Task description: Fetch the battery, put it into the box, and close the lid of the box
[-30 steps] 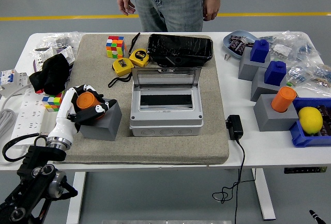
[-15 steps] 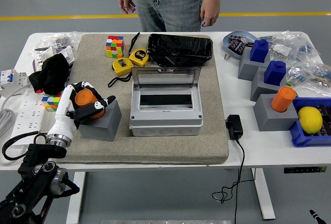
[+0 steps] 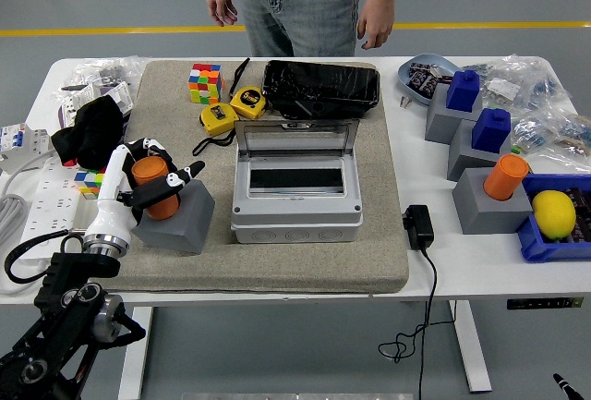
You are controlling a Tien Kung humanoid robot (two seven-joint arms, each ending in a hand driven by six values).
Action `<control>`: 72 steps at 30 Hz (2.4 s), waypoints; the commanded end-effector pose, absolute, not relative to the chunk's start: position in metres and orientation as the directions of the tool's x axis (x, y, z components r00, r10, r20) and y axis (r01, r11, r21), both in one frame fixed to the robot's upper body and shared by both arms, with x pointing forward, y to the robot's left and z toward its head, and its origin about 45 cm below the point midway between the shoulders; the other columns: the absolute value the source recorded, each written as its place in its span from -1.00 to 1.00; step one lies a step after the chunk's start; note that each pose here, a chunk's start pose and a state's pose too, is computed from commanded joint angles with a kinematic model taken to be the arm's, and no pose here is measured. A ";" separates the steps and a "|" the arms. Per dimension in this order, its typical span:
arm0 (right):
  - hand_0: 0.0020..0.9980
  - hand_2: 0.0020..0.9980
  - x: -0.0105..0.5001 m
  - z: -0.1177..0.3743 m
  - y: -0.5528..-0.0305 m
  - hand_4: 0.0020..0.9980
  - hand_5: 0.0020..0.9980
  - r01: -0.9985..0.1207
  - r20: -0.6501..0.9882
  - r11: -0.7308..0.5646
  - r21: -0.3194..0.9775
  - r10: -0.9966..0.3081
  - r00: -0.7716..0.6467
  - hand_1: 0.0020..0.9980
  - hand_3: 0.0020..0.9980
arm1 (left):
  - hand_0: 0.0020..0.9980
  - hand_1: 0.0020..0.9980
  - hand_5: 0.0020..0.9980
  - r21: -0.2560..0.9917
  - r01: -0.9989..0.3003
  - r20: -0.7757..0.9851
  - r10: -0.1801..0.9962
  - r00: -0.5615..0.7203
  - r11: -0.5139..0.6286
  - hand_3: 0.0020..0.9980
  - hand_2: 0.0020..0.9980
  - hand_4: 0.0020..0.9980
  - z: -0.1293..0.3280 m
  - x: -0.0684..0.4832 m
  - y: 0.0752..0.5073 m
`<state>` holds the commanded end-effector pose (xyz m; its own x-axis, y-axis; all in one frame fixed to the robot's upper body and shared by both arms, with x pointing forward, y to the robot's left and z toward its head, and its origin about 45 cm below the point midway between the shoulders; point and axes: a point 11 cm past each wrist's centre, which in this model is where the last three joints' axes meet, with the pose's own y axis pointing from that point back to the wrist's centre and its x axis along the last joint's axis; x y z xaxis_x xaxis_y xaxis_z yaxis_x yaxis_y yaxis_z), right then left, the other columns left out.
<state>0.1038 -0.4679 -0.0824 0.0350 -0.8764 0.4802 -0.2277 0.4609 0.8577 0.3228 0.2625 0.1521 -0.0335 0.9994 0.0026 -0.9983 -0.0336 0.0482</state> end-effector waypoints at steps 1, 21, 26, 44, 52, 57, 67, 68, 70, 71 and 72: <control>0.43 0.45 0.104 -0.082 -0.468 1.00 1.00 -0.227 0.480 0.461 0.858 -0.876 0.035 0.35 0.60 | -0.83 -0.83 -1.00 0.047 -0.998 0.002 0.999 -0.035 -0.035 -0.81 -0.81 1.00 0.153 0.323 0.263; 0.42 0.45 0.107 -0.082 -0.468 1.00 1.00 -0.230 0.482 0.462 0.856 -0.876 0.034 0.35 0.60 | -0.88 -0.93 -0.71 -0.144 -0.986 0.093 0.991 -0.095 -0.081 -0.91 -0.90 1.00 0.200 0.339 0.255; 0.42 0.45 0.108 -0.081 -0.469 1.00 1.00 -0.233 0.483 0.463 0.855 -0.875 0.035 0.35 0.60 | -0.90 -0.98 -0.27 -0.262 -0.965 0.226 0.973 -0.044 0.017 -0.98 -0.94 0.90 0.226 0.339 0.233; 0.42 0.45 0.114 -0.080 -0.468 1.00 1.00 -0.242 0.483 0.458 0.855 -0.874 0.055 0.35 0.60 | -0.91 -1.00 0.44 -0.285 -0.765 0.609 0.725 0.321 0.578 -1.00 -0.98 0.76 0.224 0.316 0.103; 0.42 0.45 0.113 -0.080 -0.468 1.00 1.00 -0.239 0.484 0.458 0.856 -0.872 0.066 0.35 0.60 | -0.91 -1.00 0.46 -0.308 -0.764 0.637 0.719 0.277 0.568 -1.00 -0.98 0.75 0.215 0.337 0.091; 0.42 0.45 0.114 -0.080 -0.467 1.00 1.00 -0.240 0.483 0.455 0.857 -0.873 0.070 0.35 0.60 | -0.91 -1.00 0.46 -0.319 -0.762 0.670 0.703 0.239 0.563 -1.00 -0.98 0.74 0.207 0.349 0.086; 0.42 0.45 0.115 -0.080 -0.467 1.00 1.00 -0.241 0.484 0.455 0.857 -0.872 0.075 0.34 0.60 | -0.90 -1.00 0.54 -0.301 -0.800 0.713 0.680 0.172 0.518 -1.00 -0.98 0.74 0.188 0.373 0.092; 0.42 0.45 0.115 -0.080 -0.466 1.00 1.00 -0.242 0.484 0.455 0.857 -0.872 0.076 0.34 0.60 | -0.90 -1.00 0.54 -0.299 -0.803 0.717 0.677 0.167 0.515 -1.00 -0.98 0.74 0.186 0.375 0.092; 0.42 0.45 0.116 -0.080 -0.466 1.00 1.00 -0.243 0.484 0.454 0.857 -0.872 0.075 0.34 0.60 | -0.90 -1.00 0.54 -0.292 -0.809 0.730 0.665 0.157 0.511 -1.00 -0.98 0.74 0.182 0.378 0.095; 0.42 0.45 0.116 -0.080 -0.467 1.00 1.00 -0.243 0.484 0.455 0.857 -0.872 0.075 0.34 0.60 | -0.90 -1.00 0.65 -0.287 -0.809 0.737 0.657 0.155 0.512 -1.00 -0.97 0.75 0.181 0.378 0.096; 0.42 0.45 0.116 -0.080 -0.467 1.00 1.00 -0.243 0.484 0.455 0.857 -0.872 0.074 0.34 0.60 | -0.90 -1.00 0.65 -0.282 -0.812 0.742 0.653 0.154 0.511 -1.00 -0.97 0.75 0.179 0.379 0.097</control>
<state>0.1159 -0.4668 -0.0799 0.0745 -0.8717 0.4844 -0.2430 0.4553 0.8566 0.3791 0.0972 0.1789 0.1537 0.6529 0.7417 -0.8118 0.5114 -0.2819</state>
